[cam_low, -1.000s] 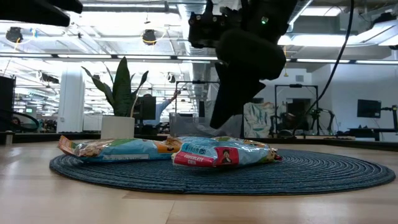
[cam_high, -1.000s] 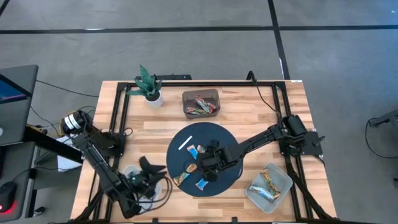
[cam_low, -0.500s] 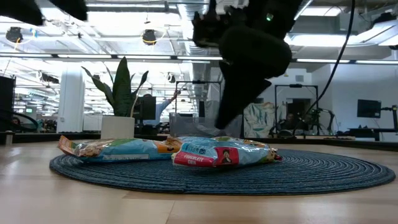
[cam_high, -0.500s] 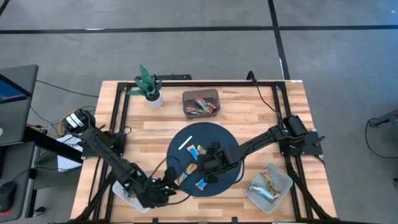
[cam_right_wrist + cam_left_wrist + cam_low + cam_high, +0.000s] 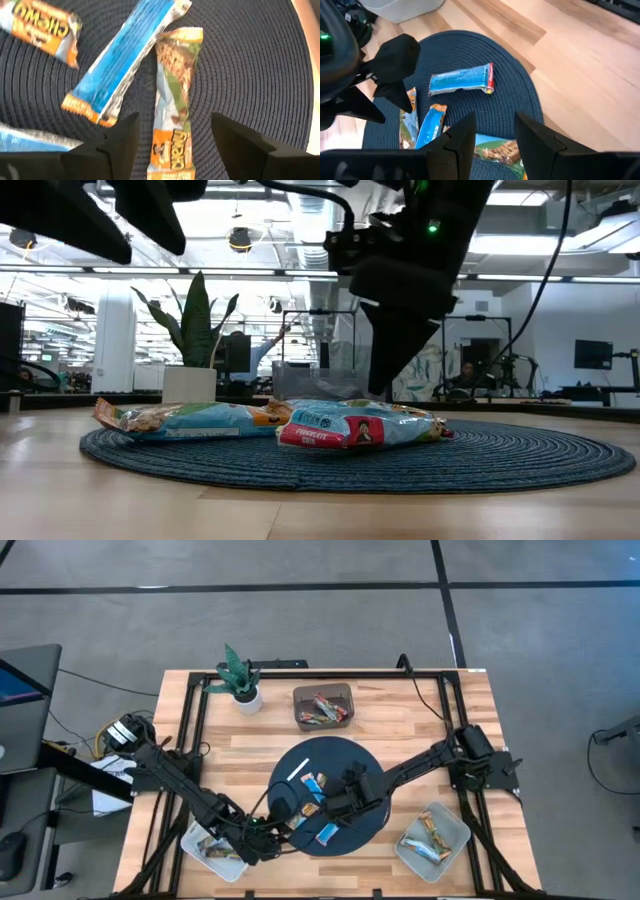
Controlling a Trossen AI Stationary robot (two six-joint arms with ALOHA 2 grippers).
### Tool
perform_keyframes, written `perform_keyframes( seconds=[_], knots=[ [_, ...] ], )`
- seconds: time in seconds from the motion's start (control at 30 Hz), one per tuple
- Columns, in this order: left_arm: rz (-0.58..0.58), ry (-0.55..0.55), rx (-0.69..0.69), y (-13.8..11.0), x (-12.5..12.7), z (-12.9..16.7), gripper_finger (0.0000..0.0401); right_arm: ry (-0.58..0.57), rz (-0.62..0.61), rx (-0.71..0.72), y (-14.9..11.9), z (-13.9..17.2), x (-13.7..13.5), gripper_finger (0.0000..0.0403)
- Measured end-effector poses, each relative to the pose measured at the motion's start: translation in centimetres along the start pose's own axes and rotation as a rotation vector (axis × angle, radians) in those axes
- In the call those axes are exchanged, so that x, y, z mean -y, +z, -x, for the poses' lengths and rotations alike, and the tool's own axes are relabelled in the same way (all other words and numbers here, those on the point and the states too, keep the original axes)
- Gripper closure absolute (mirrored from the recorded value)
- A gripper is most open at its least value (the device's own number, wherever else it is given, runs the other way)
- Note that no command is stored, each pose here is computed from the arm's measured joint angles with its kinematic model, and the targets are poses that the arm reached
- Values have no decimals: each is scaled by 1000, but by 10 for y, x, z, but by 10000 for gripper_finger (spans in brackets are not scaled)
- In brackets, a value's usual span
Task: Pick and place Granola Bars by type
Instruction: Put the yellow granola bar into the gray bin
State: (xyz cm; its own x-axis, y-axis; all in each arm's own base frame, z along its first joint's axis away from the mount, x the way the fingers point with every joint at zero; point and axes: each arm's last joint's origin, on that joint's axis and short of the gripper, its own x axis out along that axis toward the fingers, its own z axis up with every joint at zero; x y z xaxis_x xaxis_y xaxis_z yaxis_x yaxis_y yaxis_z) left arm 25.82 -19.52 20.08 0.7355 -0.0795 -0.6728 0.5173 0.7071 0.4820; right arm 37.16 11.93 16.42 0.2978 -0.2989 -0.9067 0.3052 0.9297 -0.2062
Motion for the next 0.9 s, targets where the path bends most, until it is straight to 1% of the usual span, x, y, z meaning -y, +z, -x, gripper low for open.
perform_keyframes(
  seconds=[0.13,0.57,0.67,0.73,0.8,0.87,0.9],
  knots=[
    [-1,3,-20,-2,0,0,271,9,-21,12,4,-2,3,164],
    [34,-1,-54,-5,1,0,271,29,-44,-15,8,-5,10,164],
    [41,-1,-59,-6,1,0,271,42,-53,-42,8,-13,10,164],
    [46,0,-61,-6,1,0,271,28,-46,-81,5,-18,12,164],
    [50,-1,-63,-6,1,0,271,37,-52,-72,7,-24,9,164],
    [51,-1,-64,-6,1,0,271,13,-35,-112,2,-26,11,166],
    [51,-1,-64,-6,1,0,271,17,-40,-101,3,-26,10,170]
  ],
)
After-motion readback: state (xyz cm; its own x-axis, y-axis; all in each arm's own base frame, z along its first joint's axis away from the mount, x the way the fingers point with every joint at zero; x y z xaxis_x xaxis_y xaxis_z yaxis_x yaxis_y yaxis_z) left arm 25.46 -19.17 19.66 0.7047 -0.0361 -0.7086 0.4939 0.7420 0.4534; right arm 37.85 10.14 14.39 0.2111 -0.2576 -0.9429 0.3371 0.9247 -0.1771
